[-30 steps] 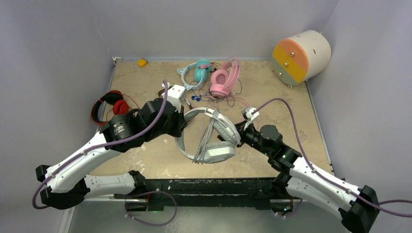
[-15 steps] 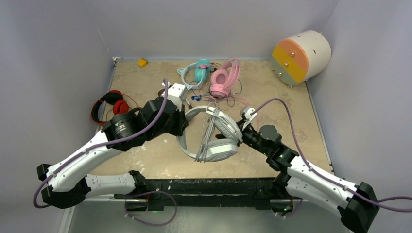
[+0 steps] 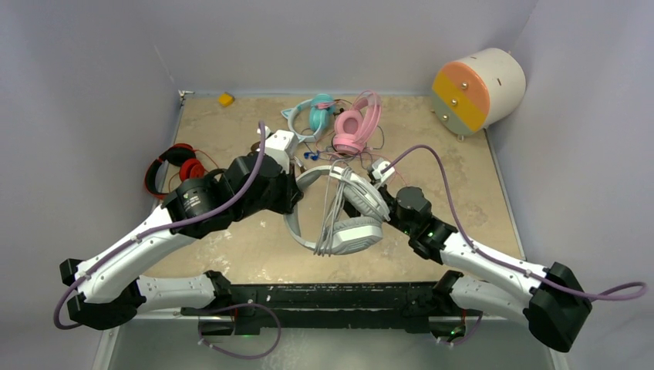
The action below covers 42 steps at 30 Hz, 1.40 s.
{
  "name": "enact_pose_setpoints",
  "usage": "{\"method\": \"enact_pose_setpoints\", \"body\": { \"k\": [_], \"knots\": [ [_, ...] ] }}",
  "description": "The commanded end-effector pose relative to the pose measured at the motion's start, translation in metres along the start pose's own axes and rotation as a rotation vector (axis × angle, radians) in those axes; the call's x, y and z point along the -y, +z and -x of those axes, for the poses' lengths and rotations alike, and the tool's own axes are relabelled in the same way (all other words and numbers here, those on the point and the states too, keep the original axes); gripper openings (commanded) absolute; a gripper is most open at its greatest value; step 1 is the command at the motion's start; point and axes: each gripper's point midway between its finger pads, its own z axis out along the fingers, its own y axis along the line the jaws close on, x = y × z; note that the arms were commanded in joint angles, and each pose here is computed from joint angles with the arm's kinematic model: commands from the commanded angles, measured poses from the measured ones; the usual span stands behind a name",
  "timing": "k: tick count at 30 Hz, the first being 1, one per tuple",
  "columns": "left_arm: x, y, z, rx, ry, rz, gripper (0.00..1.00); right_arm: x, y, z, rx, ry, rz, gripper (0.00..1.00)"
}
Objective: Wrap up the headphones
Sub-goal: Place the headphones at the center of the board.
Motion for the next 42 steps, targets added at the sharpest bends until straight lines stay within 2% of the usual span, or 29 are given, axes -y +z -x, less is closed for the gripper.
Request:
{"method": "enact_pose_setpoints", "body": {
  "k": [1, 5, 13, 16, 18, 20, 22, 30, 35, 39, 42],
  "knots": [
    [0.028, -0.016, 0.039, 0.119, -0.113, -0.116, 0.00, 0.001, 0.012, 0.047, 0.166, -0.007, -0.022, 0.45],
    [0.032, -0.017, 0.040, 0.117, -0.122, -0.135, 0.00, 0.005, 0.017, 0.045, 0.173, -0.002, -0.038, 0.42],
    [0.033, -0.020, 0.041, 0.121, -0.131, -0.149, 0.00, 0.006, 0.016, 0.045, 0.161, -0.017, -0.044, 0.45],
    [0.034, -0.023, 0.042, 0.123, -0.133, -0.155, 0.00, 0.007, 0.018, 0.045, 0.151, -0.024, -0.047, 0.43],
    [0.035, -0.024, 0.044, 0.126, -0.136, -0.159, 0.00, 0.009, 0.019, 0.045, 0.152, -0.022, -0.062, 0.36],
    [0.035, -0.025, 0.044, 0.127, -0.137, -0.161, 0.00, 0.009, 0.020, 0.045, 0.151, -0.022, -0.060, 0.15],
    [0.035, -0.026, 0.044, 0.126, -0.137, -0.163, 0.00, 0.009, 0.021, 0.045, 0.150, -0.021, -0.059, 0.00],
    [0.032, -0.020, 0.043, 0.130, -0.148, -0.139, 0.00, 0.005, 0.015, 0.047, 0.154, -0.003, -0.050, 0.00],
    [0.024, -0.003, 0.041, 0.139, -0.221, -0.105, 0.00, -0.015, 0.006, 0.022, 0.051, 0.139, 0.044, 0.00],
    [0.014, 0.022, 0.049, 0.129, -0.332, -0.156, 0.00, -0.033, -0.009, 0.010, 0.043, 0.281, 0.127, 0.00],
    [-0.003, 0.046, 0.050, 0.126, -0.389, -0.122, 0.00, -0.034, -0.017, 0.000, 0.021, 0.348, 0.127, 0.00]
  ]
}}
